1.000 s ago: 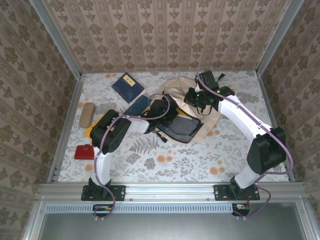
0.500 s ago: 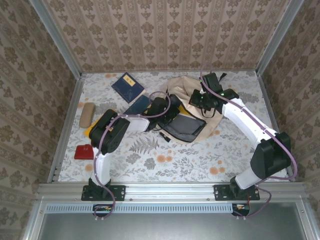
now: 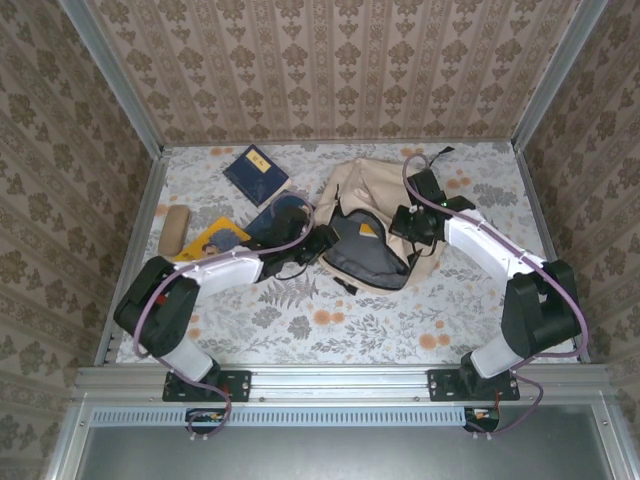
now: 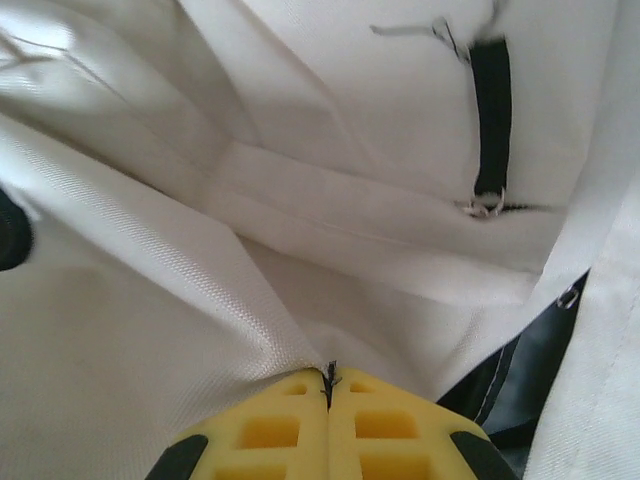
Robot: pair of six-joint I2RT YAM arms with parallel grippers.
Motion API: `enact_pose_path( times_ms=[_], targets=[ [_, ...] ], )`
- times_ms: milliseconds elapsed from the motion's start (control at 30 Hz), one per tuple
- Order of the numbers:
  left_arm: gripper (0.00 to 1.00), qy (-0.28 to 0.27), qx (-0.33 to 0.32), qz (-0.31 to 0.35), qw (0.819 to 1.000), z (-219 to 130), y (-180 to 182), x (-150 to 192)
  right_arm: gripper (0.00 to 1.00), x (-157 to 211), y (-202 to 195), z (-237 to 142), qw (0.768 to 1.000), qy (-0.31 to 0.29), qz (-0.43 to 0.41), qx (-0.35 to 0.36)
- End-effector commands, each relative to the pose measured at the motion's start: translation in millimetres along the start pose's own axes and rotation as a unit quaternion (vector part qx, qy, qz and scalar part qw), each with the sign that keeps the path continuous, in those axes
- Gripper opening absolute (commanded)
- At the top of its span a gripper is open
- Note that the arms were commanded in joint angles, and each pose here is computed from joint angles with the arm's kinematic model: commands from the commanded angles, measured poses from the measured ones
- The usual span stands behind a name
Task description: Pack books, pencil case, and school supplies into a backpack
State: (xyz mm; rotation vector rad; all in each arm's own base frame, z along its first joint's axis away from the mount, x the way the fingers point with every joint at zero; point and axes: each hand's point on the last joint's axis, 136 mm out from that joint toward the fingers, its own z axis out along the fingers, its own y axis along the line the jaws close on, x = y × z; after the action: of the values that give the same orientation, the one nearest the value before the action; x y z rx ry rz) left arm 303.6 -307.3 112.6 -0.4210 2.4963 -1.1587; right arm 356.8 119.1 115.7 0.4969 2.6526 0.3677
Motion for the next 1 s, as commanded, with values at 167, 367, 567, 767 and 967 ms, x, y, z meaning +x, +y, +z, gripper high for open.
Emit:
enact_pose_path(
  times_ms=[167,367,567,767,967],
  targets=[
    [0.65,-0.005,-0.127,0.103,0.986,-52,68,-39,0.00,32,-17,-1,0.999,0.039,-0.012,-0.002],
    [0.75,-0.013,-0.207,0.100,0.973,-74,114,-91,0.47,43,3,-20,0.996,0.054,-0.040,-0.063],
    [0.89,-0.048,-0.257,0.060,0.963,-104,160,-136,0.79,32,23,-43,0.993,0.024,-0.059,-0.097],
    [0.93,-0.047,-0.310,0.024,0.949,-121,204,-145,0.85,29,50,-35,0.989,0.032,-0.077,-0.119],
    [0.93,0.000,-0.319,0.002,0.948,-110,225,-121,0.84,34,68,-21,0.987,0.051,-0.083,-0.124]
  ],
)
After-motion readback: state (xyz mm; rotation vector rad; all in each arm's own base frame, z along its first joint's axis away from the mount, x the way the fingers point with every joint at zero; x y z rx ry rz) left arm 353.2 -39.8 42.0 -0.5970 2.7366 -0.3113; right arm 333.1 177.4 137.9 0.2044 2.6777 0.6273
